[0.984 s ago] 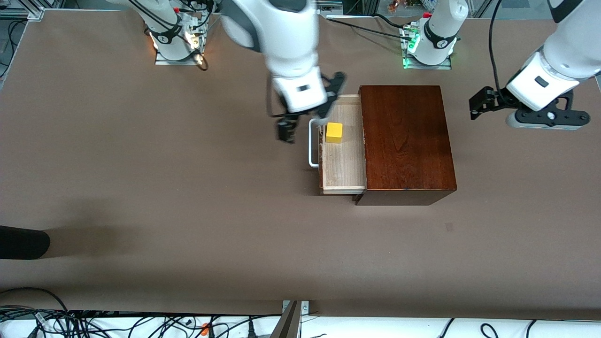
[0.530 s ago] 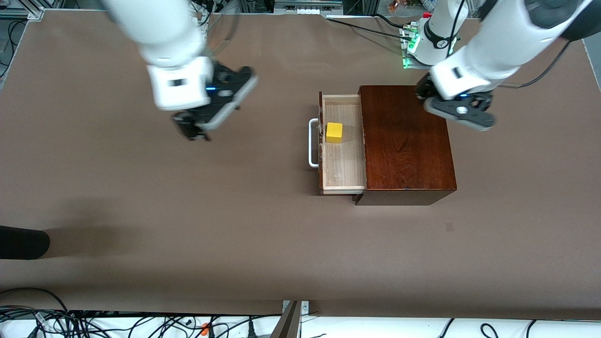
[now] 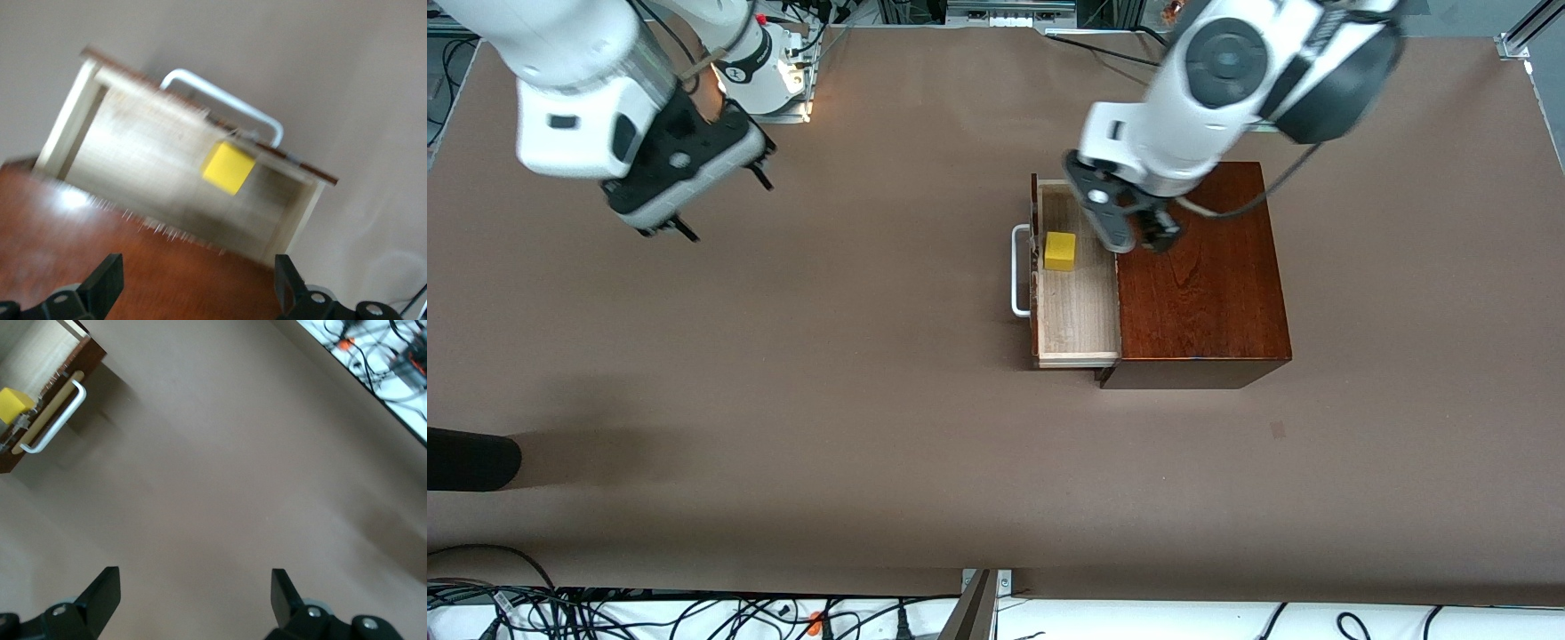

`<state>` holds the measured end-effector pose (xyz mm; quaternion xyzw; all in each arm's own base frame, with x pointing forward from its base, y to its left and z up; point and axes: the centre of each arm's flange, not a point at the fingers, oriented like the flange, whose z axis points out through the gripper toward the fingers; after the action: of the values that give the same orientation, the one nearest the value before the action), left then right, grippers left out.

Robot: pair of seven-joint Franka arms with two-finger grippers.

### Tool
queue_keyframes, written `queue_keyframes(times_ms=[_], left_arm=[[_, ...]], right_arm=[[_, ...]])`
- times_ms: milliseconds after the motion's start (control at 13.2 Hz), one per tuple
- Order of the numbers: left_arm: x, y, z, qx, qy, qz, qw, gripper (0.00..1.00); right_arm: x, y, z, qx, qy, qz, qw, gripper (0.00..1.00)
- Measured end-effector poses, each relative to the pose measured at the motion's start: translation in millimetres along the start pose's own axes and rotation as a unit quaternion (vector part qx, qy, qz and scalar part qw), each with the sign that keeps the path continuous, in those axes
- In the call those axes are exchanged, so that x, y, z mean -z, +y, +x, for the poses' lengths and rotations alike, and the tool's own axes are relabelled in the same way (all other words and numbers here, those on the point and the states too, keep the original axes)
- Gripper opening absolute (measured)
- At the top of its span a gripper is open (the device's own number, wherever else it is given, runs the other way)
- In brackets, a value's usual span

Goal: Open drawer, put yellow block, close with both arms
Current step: 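Lower the left gripper to the drawer front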

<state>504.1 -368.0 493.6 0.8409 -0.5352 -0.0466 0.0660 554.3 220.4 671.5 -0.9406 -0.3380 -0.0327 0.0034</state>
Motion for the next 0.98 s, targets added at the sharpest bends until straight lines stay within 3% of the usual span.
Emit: queue_keyframes(times_ms=[227, 530, 681, 984], left_arm=[[-24, 38, 46, -0.102, 0.036, 0.017, 0.994, 1.0], [-81, 54, 92, -0.228, 0.07, 0.041, 0.97, 1.0], [-122, 53, 110, -0.261, 0.081, 0.049, 0.961, 1.0], [-178, 42, 119, -0.283, 0.072, 0.047, 0.955, 1.0]], right_arm=[[-7, 33, -41, -0.061, -0.005, 0.002, 0.998, 1.0], [-30, 76, -72, -0.137, -0.014, 0.023, 0.99, 1.0], [-38, 88, -79, -0.167, -0.021, 0.028, 0.985, 1.0], [-57, 114, -92, -0.217, -0.04, 0.033, 0.975, 1.0]])
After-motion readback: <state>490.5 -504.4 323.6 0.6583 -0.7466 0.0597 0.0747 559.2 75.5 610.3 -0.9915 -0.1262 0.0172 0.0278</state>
